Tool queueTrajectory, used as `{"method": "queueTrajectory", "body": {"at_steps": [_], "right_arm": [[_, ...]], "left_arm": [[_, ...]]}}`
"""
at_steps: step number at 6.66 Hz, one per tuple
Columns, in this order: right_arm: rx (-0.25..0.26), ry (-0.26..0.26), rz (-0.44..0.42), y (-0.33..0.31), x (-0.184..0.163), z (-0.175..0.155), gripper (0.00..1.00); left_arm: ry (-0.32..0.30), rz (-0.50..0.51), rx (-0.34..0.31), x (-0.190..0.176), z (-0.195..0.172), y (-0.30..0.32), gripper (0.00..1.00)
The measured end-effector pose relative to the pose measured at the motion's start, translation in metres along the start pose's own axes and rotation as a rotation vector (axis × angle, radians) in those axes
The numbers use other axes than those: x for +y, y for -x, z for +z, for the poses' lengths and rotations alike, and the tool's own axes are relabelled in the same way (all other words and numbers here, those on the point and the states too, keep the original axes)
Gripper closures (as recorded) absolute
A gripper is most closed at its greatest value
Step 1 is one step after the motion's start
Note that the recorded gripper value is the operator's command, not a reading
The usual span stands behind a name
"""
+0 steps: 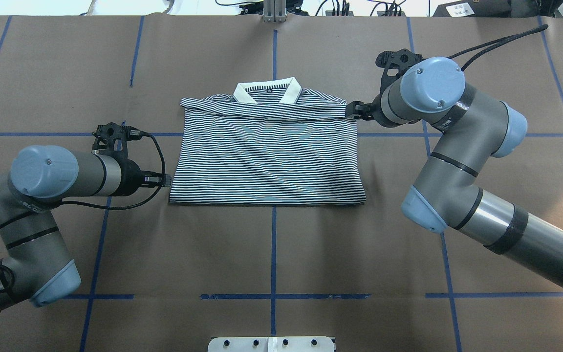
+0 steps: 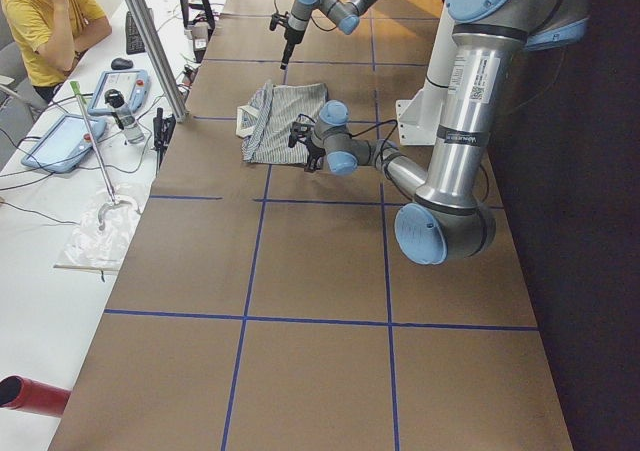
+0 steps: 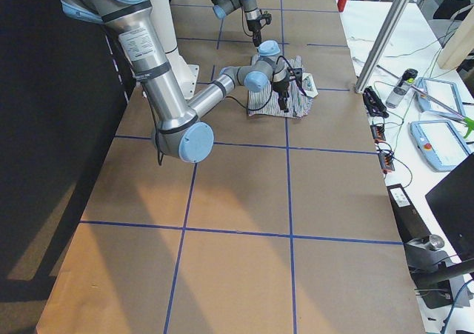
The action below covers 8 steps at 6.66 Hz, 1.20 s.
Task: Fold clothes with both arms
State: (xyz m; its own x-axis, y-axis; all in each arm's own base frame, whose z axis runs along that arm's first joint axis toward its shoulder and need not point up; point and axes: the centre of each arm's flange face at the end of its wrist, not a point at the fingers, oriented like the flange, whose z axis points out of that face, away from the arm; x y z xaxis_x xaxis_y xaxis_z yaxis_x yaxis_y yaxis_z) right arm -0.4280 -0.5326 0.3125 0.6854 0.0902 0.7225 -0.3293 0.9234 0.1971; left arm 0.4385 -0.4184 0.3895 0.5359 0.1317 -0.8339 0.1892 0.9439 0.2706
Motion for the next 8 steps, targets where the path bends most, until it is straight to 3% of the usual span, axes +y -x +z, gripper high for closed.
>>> {"method": "queueTrajectory", "body": {"at_steps": [3,4,6,8], "right_arm": [[0.002,-0.001,0.001,-0.001,-0.001,0.000,0.00],[0.004,0.000,0.002,-0.002,0.000,0.001,0.00],[0.008,0.002,0.004,-0.004,0.000,0.002,0.00],[0.010,0.003,0.006,-0.005,0.000,0.003,0.00]], "left_arm": [[0.016,-0.032,0.013,0.015,0.008,-0.015,0.54],[0.014,-0.031,0.011,0.019,0.012,-0.020,0.62],[0.015,-0.045,0.010,0.025,0.015,-0.025,0.98],[0.020,-0.049,0.011,0.033,0.019,-0.030,1.00]]}}
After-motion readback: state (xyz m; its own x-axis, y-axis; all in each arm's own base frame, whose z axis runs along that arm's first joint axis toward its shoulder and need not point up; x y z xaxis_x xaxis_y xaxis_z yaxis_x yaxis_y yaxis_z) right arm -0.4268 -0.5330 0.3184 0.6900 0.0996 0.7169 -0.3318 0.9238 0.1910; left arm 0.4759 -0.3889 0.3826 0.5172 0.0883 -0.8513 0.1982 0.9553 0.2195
